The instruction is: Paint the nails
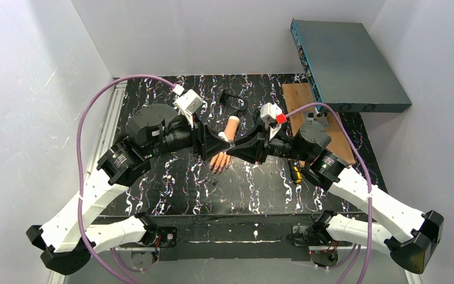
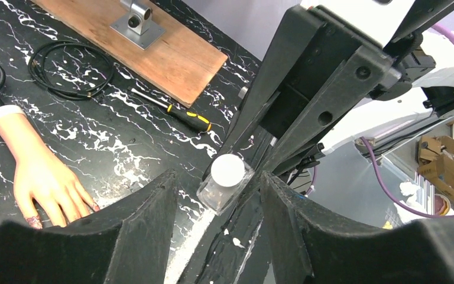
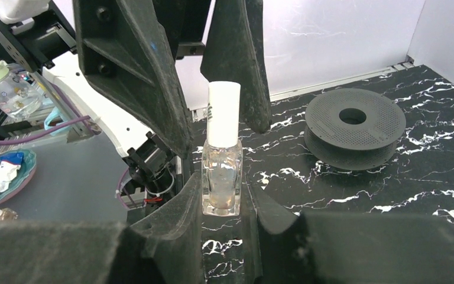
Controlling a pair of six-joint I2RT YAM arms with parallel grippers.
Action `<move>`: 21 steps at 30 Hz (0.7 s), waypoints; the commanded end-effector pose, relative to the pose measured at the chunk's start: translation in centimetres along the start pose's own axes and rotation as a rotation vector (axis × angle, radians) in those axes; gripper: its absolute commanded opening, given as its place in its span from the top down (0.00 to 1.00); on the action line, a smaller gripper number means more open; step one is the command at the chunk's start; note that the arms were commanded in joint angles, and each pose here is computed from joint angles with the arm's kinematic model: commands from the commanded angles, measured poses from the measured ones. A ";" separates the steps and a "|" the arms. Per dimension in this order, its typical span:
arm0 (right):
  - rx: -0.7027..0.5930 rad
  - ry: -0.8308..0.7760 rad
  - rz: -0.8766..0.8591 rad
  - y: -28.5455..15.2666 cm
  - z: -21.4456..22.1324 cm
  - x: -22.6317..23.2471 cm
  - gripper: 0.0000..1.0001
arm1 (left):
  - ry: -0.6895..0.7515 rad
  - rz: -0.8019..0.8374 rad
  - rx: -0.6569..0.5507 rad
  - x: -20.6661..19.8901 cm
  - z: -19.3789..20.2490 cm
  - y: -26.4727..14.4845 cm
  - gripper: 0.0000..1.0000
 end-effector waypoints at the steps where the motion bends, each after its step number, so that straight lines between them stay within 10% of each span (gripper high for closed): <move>1: -0.045 -0.055 -0.015 0.3 -1.5 0.3 0.99 | 0.013 0.000 -0.079 -0.5 -1.3 -0.5 0.51; 21: -0.065 -0.064 -0.088 0.7 -2.0 0.7 0.99 | 0.064 0.199 -0.022 -1.2 0.2 0.5 1.00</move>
Point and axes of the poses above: each gripper's point midway between its finger pads, its own y axis out along the fingers, its own x axis along the line the jaws close on, z = x × y, the point moved 9 cm from there along -y, back along the fingers, and after that the axes turned 5 degrees about y, right-handed, at the moved point
